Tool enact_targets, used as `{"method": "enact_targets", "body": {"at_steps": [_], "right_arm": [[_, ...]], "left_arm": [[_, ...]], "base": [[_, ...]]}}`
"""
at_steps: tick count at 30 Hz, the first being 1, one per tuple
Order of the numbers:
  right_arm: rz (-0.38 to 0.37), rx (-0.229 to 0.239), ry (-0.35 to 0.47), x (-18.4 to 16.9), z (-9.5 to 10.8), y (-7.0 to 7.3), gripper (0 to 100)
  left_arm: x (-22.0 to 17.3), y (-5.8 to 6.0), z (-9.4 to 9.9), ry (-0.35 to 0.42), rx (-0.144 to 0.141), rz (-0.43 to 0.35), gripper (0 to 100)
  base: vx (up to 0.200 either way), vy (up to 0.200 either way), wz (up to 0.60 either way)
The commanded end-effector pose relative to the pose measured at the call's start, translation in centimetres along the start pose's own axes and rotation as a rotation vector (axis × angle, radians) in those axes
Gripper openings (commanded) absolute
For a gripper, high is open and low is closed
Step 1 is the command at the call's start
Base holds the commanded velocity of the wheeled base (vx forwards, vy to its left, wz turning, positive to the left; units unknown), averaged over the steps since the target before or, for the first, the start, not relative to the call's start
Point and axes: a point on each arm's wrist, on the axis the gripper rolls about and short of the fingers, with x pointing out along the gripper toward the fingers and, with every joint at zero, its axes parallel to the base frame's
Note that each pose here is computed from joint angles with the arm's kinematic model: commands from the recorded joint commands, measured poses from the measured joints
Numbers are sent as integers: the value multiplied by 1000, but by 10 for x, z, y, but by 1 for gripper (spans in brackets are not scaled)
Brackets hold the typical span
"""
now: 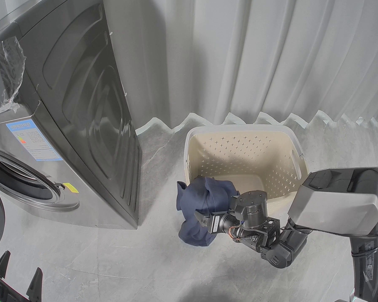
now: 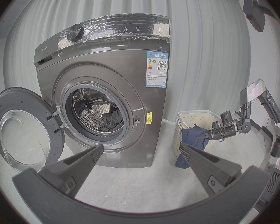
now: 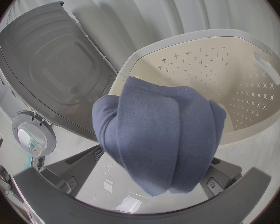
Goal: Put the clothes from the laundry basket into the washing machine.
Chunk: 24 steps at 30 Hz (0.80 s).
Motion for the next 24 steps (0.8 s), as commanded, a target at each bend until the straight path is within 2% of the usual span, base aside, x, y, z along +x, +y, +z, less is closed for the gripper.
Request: {"method": "enact_targets", "body": {"at_steps": [1,8,9,14,20,21,24], "right_arm": [[-10,-4,10,3,-7,-3,0],[9,-5,-2,-6,-1,4,0],[32,-6,-20,-18,7,8,0],[156,-25,-52,-67,20,27,0],[267,-70,-108,-138,42,34,0],[270,-71,-111,-139,43,34,0],[358,-90,-189,-179,59,39,0]], "left_arm": [[1,0,-5,7,-1,0,100],[1,0,-5,7,-1,0,100],[1,0,-5,7,-3,2,100],[1,0,-5,7,-6,2,100],[1,0,-5,7,-4,2,100],[1,0,-5,7,-4,0,100],[1,0,-5,8,7,-1,100]], "base": [[0,0,0],[0,0,0],[0,0,0],[0,0,0],[0,0,0],[0,0,0],[0,0,0]]}}
